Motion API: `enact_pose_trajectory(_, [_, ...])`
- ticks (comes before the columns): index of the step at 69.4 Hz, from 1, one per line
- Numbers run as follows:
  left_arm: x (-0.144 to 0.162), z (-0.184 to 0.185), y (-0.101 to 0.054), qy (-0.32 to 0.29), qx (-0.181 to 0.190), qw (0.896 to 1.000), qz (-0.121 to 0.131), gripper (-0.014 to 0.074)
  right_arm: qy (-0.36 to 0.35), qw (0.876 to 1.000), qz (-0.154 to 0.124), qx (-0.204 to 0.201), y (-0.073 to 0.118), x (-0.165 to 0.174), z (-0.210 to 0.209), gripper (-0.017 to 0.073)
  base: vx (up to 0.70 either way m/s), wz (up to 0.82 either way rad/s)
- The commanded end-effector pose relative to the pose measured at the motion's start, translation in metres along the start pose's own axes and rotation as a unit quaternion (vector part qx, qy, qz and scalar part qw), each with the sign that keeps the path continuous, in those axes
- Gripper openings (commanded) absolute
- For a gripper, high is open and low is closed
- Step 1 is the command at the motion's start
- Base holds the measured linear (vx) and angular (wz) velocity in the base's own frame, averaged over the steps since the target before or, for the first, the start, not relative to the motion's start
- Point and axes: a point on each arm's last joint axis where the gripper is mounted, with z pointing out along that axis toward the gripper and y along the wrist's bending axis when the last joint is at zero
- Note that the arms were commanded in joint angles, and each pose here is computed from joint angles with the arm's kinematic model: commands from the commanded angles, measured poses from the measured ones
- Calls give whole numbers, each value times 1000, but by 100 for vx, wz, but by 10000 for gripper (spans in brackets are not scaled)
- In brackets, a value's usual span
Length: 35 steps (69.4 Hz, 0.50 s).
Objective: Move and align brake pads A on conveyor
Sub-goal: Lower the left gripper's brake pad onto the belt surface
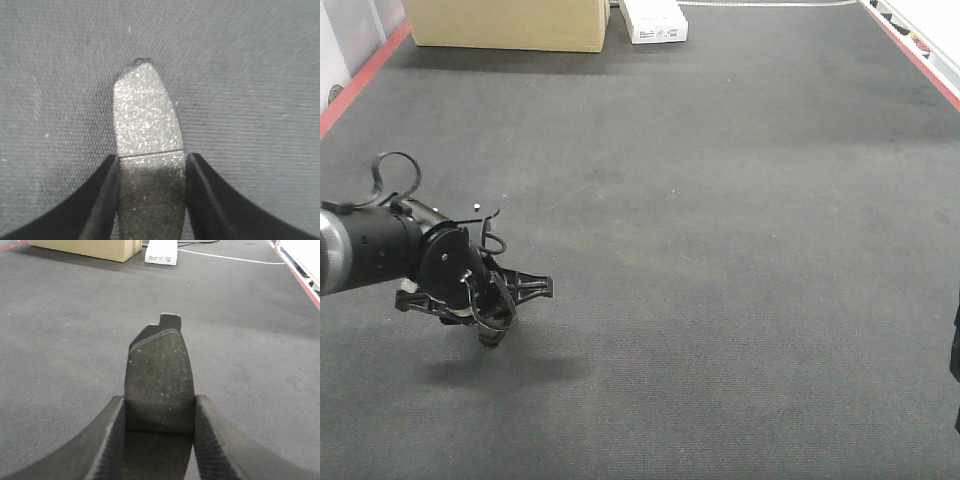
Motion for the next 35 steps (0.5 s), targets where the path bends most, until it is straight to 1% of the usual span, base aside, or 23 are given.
enact_pose_trajectory(1, [-12,-19,-5,-36,19,999,-3,266,-60,998,-4,9,-2,-18,-3,97,0,0])
enact_pose_trajectory(6, [-11,-19,-4,-30,13,999,12,306,-60,998,-4,9,-2,-18,-3,97,0,0])
enact_pose_trajectory(18, [-7,-20,-2,-12,-1,999,36,386,-60,998,-4,9,-2,-18,-3,97,0,0])
enact_pose_trajectory(24, [-7,-24,-1,-11,-2,999,37,428,-60,998,-4,9,-2,-18,-3,97,0,0])
enact_pose_trajectory(28, [-8,-30,-1,-21,0,999,46,444,-60,998,-4,9,-2,-18,-3,97,0,0])
enact_pose_trajectory(35, [-9,-52,-4,-55,1,994,94,456,-60,998,-4,9,-2,-18,-3,97,0,0])
